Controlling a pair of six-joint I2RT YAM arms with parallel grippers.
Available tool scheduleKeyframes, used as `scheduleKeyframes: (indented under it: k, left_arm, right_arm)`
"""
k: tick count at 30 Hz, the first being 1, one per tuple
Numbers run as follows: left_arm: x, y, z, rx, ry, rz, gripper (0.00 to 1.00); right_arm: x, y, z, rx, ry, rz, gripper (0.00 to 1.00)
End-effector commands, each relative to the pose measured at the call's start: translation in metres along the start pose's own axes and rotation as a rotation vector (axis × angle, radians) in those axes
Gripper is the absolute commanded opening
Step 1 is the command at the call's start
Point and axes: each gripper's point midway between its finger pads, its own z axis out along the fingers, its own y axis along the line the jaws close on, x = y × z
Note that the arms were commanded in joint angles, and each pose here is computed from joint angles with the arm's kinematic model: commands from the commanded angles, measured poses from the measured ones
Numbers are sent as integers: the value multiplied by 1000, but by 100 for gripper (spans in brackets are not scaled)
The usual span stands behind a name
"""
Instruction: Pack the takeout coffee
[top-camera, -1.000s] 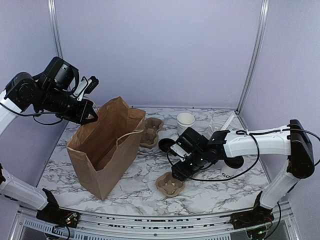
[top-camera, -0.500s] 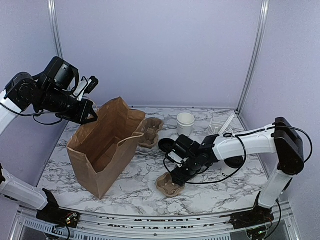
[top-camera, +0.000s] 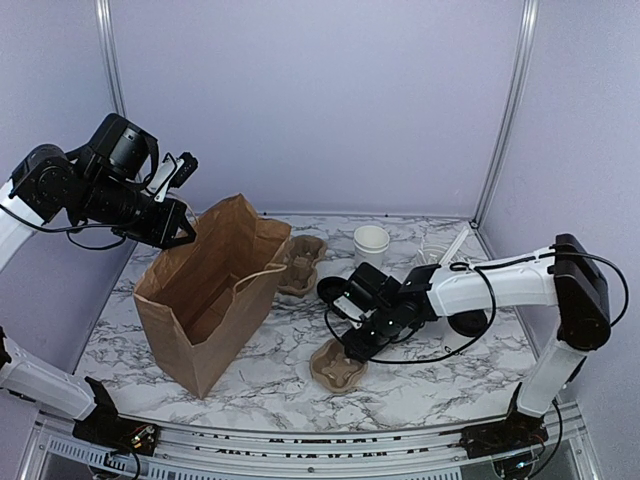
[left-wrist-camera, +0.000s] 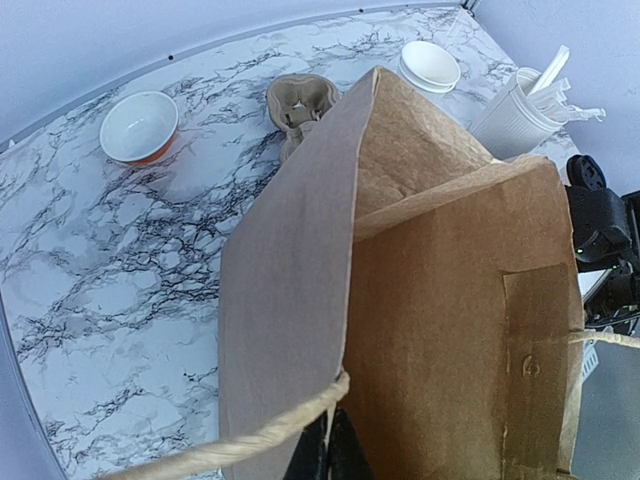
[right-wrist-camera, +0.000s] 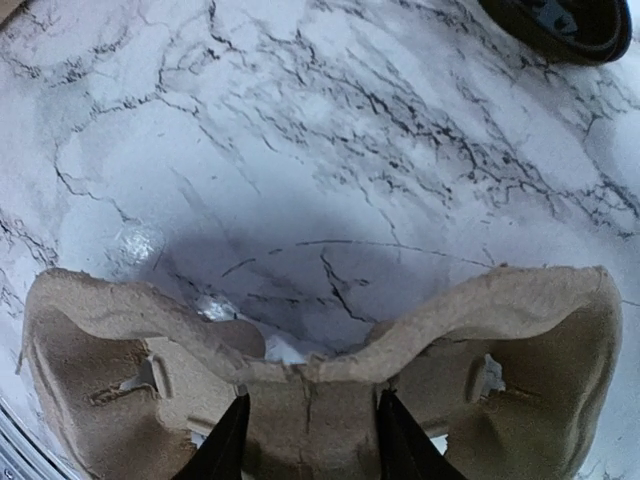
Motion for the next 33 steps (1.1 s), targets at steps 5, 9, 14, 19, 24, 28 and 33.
scheduleKeyframes:
  k: [5,9,14,19,24,28,33]
  left_arm:
    - [0,-1,-3,-2,1,25,0]
    - [0,-2,-1,4,5,28,0]
    - [0,-4,0,15,6,31,0]
    - [0,-6,2,27,9,33,0]
    - [0,-10,3,38,9,36,0]
    - [-2,-13,4,47,9,41,0]
    - [-5,-20,6,60,5,35,0]
  right_arm:
    - [-53,12,-78,-55,-220,26,39]
    - [-70,14,-118,-78,-323,28,38]
    - [-90,17,-170,-107,-445,32,38]
    - [-105,12,-221,-92,-550,36,38]
    - [-114,2,-265,-48,-628,26,38]
    - [-125,0,-297,-29,-683,2,38]
    - [-153,11,-345,-57,-767,-46,38]
